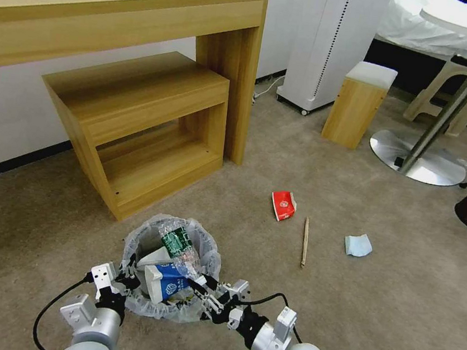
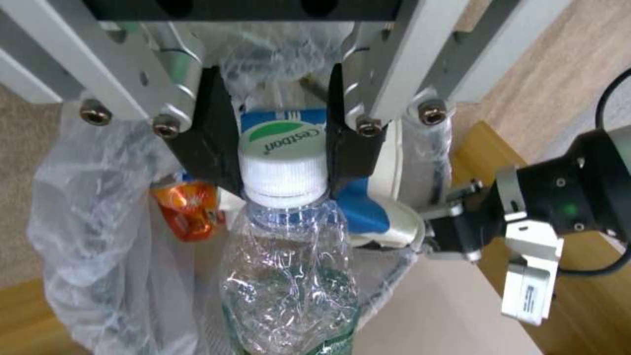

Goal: Pick up the trash bin and place the garbage on the floor into it.

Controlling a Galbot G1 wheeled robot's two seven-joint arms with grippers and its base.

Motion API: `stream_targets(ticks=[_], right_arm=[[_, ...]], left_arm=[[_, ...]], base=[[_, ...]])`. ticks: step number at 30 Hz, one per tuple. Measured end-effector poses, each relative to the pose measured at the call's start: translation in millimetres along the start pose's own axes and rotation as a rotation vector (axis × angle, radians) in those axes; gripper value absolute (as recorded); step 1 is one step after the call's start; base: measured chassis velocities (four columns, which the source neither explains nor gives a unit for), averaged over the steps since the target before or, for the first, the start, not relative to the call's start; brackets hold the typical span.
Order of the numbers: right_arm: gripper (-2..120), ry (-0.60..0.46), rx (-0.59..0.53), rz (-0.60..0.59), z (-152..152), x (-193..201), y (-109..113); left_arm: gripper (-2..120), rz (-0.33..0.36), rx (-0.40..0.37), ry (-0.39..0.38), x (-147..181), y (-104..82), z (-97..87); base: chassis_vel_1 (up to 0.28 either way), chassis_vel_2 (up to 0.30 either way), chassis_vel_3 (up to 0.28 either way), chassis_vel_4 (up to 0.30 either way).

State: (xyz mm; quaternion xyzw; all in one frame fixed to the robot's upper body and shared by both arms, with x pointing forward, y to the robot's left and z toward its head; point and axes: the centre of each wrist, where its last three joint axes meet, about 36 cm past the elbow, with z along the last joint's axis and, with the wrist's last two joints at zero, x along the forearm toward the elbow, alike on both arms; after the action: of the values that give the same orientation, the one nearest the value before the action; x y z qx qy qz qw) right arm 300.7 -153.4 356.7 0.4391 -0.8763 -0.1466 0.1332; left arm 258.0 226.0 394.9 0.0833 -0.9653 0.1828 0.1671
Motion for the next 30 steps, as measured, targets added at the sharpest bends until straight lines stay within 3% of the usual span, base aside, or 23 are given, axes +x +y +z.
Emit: stream_targets(ticks=[15,30], right_arm=[[26,0.029,-0.046,0.066,28.5,1.3,10.3],[26,0.054,-0.061,0.105,34.0,-9.3,17.8]], left_arm=[[1,-0.005,-0.002,0.006,1.8,2.3,2.7],[1,-0.003,-0.003,0.002,4.9,1.1,0.9]], base=[[0.000,0.000,0.000,0.000],[0.000,0.000,0.000,0.000]])
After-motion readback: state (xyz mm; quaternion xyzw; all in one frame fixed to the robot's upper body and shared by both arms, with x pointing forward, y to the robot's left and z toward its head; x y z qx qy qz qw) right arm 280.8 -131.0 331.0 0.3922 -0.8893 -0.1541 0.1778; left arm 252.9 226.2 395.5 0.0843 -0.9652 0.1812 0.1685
